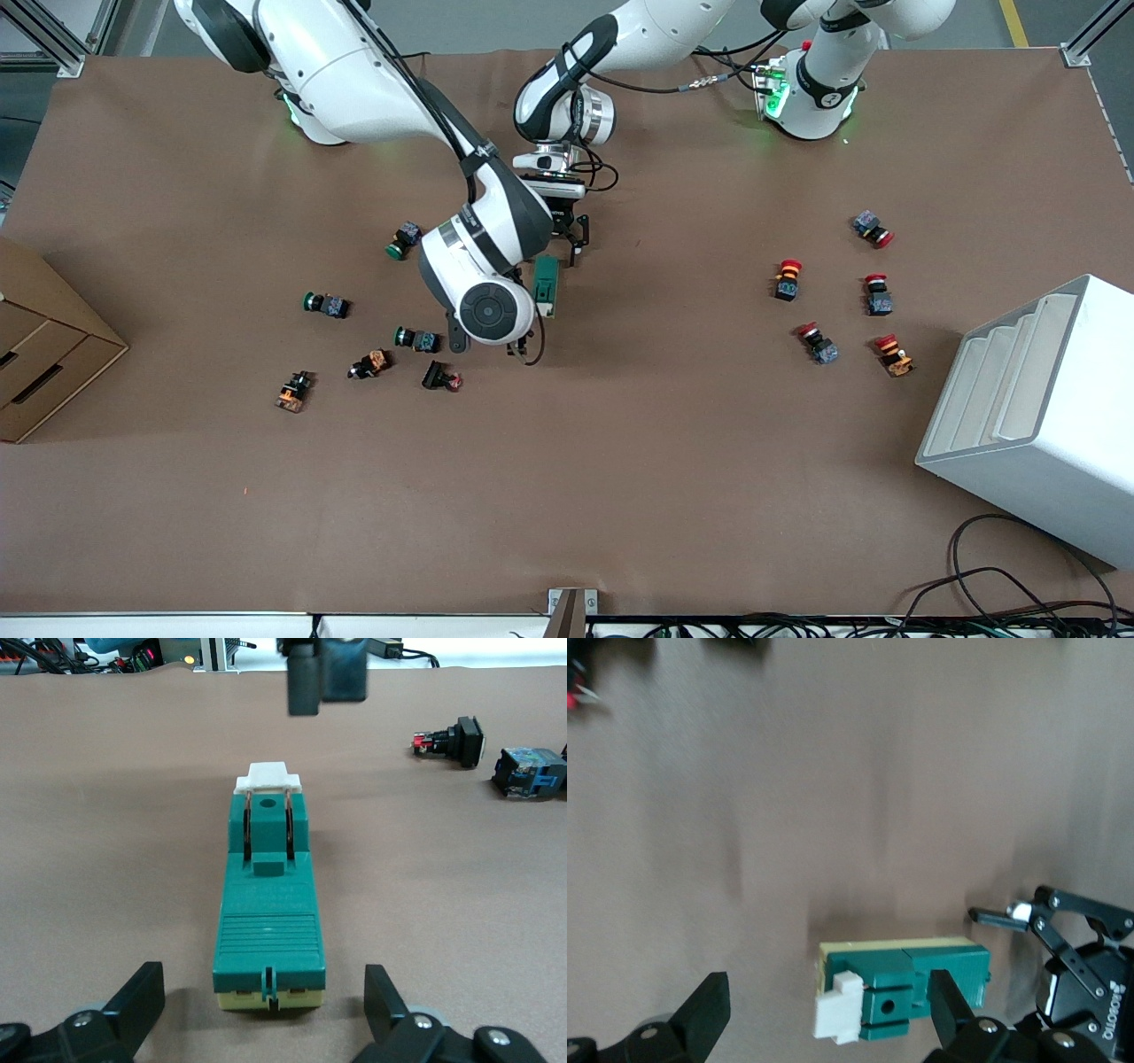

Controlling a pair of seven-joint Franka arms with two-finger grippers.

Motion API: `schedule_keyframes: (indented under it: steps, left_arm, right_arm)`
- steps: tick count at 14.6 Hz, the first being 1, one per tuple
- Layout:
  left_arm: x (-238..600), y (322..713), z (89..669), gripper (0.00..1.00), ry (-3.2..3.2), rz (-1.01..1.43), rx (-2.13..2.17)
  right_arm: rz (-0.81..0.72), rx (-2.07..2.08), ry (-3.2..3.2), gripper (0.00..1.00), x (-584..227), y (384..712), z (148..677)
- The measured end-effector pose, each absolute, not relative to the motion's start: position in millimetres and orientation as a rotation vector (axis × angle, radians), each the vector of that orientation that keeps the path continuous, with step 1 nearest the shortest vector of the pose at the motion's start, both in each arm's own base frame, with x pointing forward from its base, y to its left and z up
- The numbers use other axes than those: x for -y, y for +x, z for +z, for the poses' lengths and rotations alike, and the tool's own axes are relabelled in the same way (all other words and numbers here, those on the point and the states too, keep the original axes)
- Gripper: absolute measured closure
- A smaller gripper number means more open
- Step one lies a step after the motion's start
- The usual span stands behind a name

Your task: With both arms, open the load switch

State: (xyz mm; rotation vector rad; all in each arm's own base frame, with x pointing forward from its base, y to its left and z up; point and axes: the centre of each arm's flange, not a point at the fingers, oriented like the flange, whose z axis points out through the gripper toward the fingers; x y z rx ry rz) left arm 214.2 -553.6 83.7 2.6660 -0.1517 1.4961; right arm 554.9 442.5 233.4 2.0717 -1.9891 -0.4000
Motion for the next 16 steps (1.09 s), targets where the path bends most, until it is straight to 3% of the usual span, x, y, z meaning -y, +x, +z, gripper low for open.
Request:
schedule_keyframes:
  steps: [10,16]
  left_arm:
    - [554,214,84,0.0,2.664,1.497,0.149]
    - [553,214,83,0.0,2.664,1.497,0.149]
  right_arm:
    - [-0.406,1.925,2.043,0.0,-466,527,192]
    - [-0.444,1.896,2.054,0.0,-477,519,196]
